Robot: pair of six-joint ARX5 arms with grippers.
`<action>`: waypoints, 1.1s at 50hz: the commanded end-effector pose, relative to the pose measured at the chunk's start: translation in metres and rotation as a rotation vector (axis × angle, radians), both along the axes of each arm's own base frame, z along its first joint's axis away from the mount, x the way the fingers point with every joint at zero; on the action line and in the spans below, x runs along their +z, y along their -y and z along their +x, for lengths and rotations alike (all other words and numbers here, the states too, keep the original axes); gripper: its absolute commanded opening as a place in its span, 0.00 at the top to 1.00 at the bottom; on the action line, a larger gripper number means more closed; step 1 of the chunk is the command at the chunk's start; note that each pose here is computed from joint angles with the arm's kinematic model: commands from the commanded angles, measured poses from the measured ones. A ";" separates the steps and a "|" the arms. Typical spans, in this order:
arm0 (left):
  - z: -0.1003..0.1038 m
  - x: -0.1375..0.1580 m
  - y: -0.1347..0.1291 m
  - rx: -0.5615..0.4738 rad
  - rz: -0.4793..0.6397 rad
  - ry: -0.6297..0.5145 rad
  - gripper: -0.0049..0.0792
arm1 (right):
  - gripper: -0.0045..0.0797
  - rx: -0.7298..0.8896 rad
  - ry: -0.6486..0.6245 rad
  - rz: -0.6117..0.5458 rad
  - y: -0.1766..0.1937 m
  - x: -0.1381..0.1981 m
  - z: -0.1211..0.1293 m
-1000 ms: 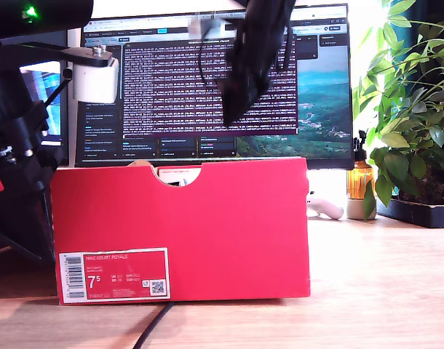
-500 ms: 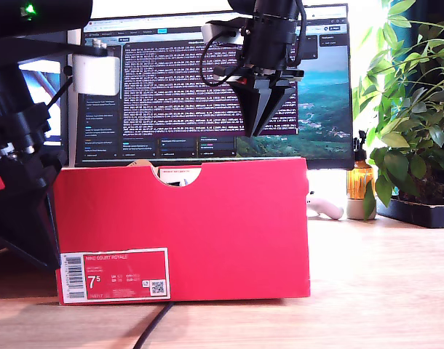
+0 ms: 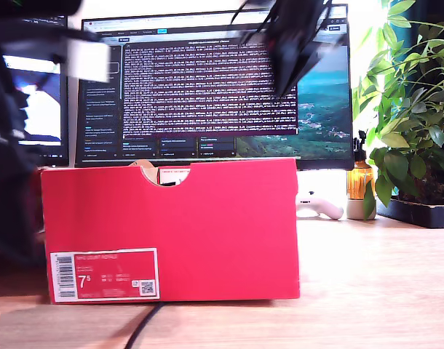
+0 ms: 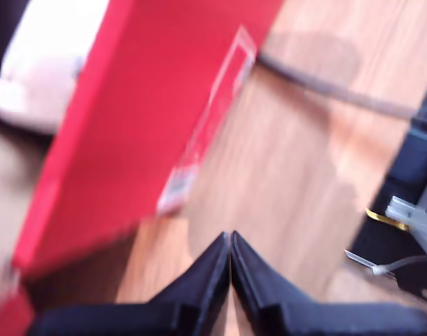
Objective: Pack the blue shoes by picking the first shoe and placing it inside the red shoebox, left side, then picking and rotating the second shoe and placing it in the shoebox
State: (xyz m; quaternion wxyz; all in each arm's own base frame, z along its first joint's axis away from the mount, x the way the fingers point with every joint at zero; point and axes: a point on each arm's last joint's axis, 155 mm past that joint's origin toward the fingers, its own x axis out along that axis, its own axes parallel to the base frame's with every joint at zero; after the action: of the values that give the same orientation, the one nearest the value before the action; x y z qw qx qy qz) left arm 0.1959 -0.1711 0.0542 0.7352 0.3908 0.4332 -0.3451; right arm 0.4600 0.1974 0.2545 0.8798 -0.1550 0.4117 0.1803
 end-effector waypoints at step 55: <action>0.055 0.147 -0.015 0.213 -0.553 0.424 0.96 | 0.96 -0.157 0.145 0.061 0.064 0.092 -0.045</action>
State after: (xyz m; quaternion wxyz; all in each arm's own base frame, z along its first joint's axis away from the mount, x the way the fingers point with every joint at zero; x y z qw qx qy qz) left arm 0.2472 -0.1582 0.2056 0.9175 0.1937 0.2003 -0.2836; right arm 0.4085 0.1394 0.3593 0.9271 -0.1120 0.3357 0.1237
